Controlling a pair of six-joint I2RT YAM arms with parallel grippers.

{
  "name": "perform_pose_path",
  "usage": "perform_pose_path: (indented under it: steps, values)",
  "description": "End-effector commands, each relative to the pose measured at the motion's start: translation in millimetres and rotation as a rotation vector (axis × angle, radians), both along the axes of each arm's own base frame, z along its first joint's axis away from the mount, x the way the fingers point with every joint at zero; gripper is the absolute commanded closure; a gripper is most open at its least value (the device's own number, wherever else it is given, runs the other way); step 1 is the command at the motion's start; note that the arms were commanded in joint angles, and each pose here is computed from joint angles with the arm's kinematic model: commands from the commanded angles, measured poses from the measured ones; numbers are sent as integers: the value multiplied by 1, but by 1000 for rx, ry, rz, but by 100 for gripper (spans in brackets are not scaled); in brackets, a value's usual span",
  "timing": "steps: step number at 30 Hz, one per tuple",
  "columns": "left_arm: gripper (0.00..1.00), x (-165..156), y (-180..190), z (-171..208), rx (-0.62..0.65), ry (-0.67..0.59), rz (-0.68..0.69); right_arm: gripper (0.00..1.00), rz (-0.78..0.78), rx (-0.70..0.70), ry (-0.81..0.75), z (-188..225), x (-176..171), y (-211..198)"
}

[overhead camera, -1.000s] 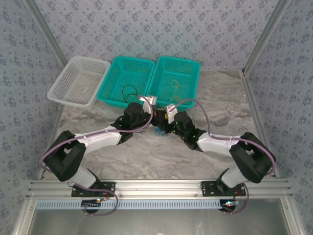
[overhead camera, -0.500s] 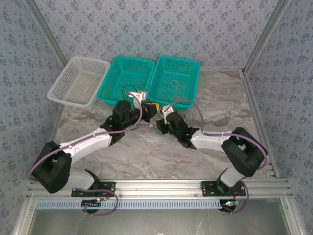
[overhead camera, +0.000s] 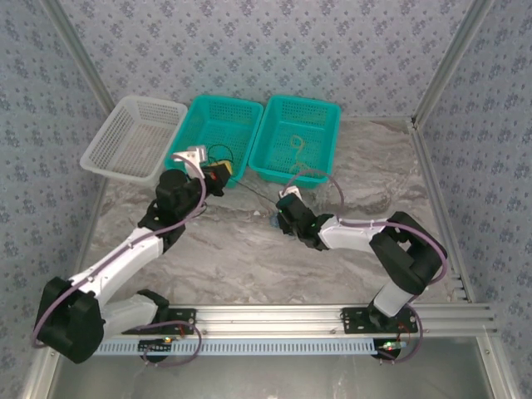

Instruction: Untangle the cables

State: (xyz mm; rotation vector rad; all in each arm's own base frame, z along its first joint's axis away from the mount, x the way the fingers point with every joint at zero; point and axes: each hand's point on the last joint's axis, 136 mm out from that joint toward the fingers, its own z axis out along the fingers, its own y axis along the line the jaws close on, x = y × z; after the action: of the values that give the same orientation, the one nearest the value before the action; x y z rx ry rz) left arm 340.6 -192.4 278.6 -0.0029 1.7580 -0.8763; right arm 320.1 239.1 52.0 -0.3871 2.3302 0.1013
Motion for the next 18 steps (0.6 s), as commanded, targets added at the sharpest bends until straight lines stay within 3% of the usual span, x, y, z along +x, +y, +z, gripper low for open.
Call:
perform_pose_path:
  steps: [1,8,18]
  values:
    - [100,5,39,10,9,-18,136,66,-78,-98,50,-10,-7,-32]
    - [100,-2,107,23,80,0,340,64,-129,-217,95,-16,-12,-60]
    - [100,-30,218,27,53,94,720,55,-248,-252,148,-21,-14,-91]
